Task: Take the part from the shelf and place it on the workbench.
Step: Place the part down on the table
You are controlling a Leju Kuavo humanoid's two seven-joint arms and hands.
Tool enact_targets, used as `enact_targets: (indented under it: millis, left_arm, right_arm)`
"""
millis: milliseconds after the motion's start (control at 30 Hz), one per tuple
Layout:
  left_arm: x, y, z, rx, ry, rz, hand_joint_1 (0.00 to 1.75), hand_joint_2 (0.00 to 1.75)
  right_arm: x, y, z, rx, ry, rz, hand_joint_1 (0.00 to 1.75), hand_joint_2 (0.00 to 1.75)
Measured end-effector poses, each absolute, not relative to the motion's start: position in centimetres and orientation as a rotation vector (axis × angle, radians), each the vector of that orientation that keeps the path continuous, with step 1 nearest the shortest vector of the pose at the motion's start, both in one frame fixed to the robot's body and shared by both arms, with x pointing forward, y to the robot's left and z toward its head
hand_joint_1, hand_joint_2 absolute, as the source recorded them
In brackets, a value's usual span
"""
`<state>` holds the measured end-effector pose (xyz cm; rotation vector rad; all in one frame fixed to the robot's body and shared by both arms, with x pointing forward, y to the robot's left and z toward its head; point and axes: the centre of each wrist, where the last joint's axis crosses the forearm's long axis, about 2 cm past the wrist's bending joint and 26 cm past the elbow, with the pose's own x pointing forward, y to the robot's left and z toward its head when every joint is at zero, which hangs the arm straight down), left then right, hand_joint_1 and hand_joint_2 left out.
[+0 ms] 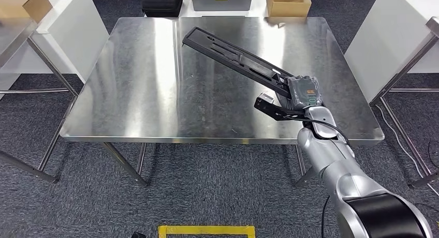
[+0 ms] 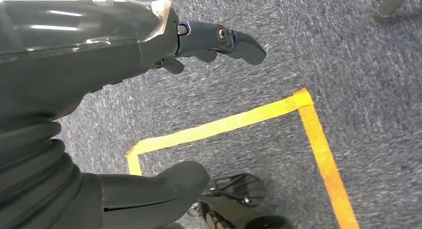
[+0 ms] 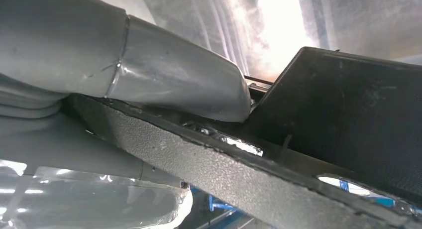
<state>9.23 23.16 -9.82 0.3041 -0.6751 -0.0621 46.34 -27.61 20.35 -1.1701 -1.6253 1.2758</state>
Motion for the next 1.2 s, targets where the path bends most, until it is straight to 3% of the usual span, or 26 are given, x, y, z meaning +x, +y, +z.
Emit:
enact_targets:
  millis: [1200]
  left_arm:
    - [9.39,23.22,-9.79,0.308,-0.680,-0.057,0.00,1.75]
  right_arm:
    - [46.50,-27.82,20.55,-1.175,-1.615,1.281,1.75,0.00]
